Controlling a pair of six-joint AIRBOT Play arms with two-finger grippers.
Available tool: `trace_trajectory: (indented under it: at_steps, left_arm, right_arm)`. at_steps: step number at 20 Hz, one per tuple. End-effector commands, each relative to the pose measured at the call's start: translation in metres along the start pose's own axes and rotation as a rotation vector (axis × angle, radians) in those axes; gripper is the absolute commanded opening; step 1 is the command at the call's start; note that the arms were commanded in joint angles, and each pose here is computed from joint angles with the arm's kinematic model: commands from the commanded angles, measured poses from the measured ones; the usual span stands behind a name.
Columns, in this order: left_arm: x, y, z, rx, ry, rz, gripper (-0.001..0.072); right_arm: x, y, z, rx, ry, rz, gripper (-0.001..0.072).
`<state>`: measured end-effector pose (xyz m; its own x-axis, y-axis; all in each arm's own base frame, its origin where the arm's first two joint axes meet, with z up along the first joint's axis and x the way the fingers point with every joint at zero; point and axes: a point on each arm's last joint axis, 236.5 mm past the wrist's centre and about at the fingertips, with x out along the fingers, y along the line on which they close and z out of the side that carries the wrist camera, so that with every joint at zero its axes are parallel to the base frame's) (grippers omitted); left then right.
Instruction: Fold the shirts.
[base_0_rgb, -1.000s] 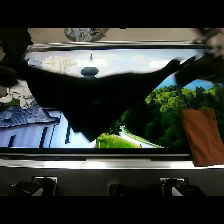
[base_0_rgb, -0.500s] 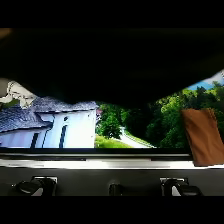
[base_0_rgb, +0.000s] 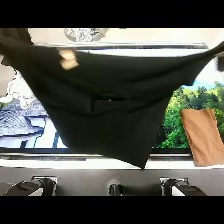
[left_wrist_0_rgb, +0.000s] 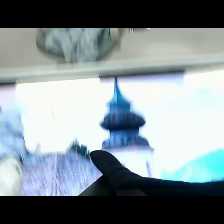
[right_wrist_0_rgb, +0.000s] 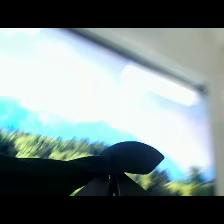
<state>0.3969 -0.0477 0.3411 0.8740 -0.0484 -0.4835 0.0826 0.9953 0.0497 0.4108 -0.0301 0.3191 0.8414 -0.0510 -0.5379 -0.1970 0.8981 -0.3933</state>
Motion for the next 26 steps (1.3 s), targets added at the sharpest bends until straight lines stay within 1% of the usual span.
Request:
trace_trajectory:
  at_steps: [1, 3, 6, 8, 10, 11, 12, 13, 14, 15, 16, 17, 18, 21, 22, 23, 26]
  left_arm:
    - [0.123, -0.013, -0.126, 0.004, 0.394, 0.011, 0.0032]
    - [0.175, -0.019, -0.187, -0.002, 0.548, 0.021, 0.0032]
    - [0.217, -0.025, -0.249, 0.011, 0.716, 0.026, 0.0033]
    - [0.229, -0.030, -0.275, -0.032, 0.784, 0.033, 0.0034]
    - [0.235, -0.037, -0.288, -0.067, 0.816, 0.022, 0.0036]
    - [0.236, -0.038, -0.290, -0.069, 0.822, 0.018, 0.0079]
    - [0.236, -0.036, -0.289, -0.066, 0.819, 0.022, 0.0238]
    - [0.232, -0.032, -0.285, -0.054, 0.826, 0.019, 0.0524]
    - [0.227, -0.024, -0.280, -0.019, 0.840, 0.011, 0.0677]
    - [0.220, -0.012, -0.273, 0.021, 0.857, 0.000, 0.0675]
    - [0.212, 0.002, -0.267, 0.032, 0.871, 0.002, 0.0675]
    - [0.202, 0.017, -0.264, 0.012, 0.894, 0.005, 0.0675]
    - [0.191, 0.027, -0.266, -0.034, 0.926, -0.012, 0.0675]
    - [0.161, 0.031, -0.289, -0.272, 1.040, -0.136, 0.0669]
    - [0.152, 0.027, -0.301, -0.340, 1.070, -0.173, 0.0668]
    - [0.142, 0.023, -0.318, -0.383, 1.108, -0.191, 0.0667]
    - [0.107, -0.004, -0.387, -0.390, 1.231, -0.263, 0.0667]
  right_arm:
    - [0.138, 0.070, -0.055, 0.170, 0.233, 0.280, 0.0033]
    - [0.197, 0.115, -0.086, 0.279, 0.333, 0.429, 0.0033]
    - [0.241, 0.183, -0.122, 0.422, 0.452, 0.655, 0.0033]
    - [0.255, 0.213, -0.142, 0.434, 0.522, 0.718, 0.0033]
    - [0.261, 0.230, -0.152, 0.402, 0.559, 0.730, 0.0035]
    - [0.264, 0.232, -0.149, 0.394, 0.543, 0.720, 0.0094]
    - [0.264, 0.231, -0.140, 0.406, 0.516, 0.723, 0.0323]
    - [0.258, 0.222, -0.131, 0.407, 0.492, 0.734, 0.0438]
    - [0.248, 0.208, -0.125, 0.367, 0.469, 0.735, 0.0445]
    - [0.237, 0.189, -0.124, 0.328, 0.454, 0.725, 0.0533]
    - [0.225, 0.166, -0.131, 0.311, 0.466, 0.702, 0.0567]
    - [0.207, 0.143, -0.147, 0.319, 0.523, 0.691, 0.0592]
    - [0.189, 0.131, -0.162, 0.338, 0.581, 0.712, 0.0608]
    - [0.138, 0.113, -0.213, 0.346, 0.793, 0.811, 0.0607]
    - [0.127, 0.114, -0.226, 0.341, 0.842, 0.813, 0.0607]
    - [0.122, 0.119, -0.234, 0.347, 0.859, 0.802, 0.0607]
    - [0.111, 0.162, -0.262, 0.435, 0.857, 0.843, 0.0608]
